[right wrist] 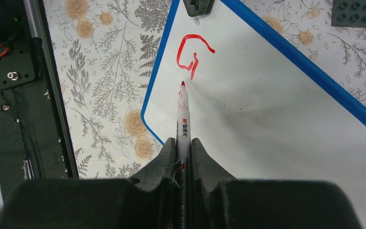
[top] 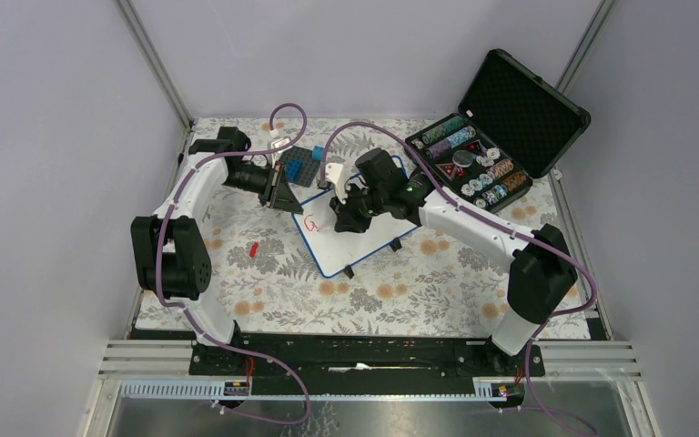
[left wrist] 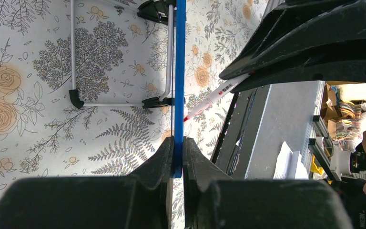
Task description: Write a sentence on the whiteboard
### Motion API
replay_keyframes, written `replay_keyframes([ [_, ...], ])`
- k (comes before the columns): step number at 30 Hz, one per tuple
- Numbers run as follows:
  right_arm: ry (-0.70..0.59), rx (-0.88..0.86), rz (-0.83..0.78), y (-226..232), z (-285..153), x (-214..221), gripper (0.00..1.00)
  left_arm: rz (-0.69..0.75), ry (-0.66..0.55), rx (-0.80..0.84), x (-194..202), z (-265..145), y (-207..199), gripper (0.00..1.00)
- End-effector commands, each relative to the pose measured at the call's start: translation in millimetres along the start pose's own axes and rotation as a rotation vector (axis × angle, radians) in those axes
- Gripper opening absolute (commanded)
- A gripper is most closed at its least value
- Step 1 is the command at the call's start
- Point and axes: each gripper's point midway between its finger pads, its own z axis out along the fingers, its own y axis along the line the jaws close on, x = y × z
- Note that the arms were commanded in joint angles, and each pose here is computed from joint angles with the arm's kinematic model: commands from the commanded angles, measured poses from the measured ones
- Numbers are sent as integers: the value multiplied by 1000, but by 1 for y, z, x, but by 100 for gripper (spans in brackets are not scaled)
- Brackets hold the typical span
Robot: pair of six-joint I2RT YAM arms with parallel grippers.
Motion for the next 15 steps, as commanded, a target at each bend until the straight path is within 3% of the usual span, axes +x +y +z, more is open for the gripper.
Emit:
replay_keyframes([
  [1,-120,-3,-36,5,-33,-42,0,42,-7,9,-6,-1,-10,0],
  [15,-123,86,-19,-20,-30,-45,0,48,-9,8,-7,-2,-13,0],
])
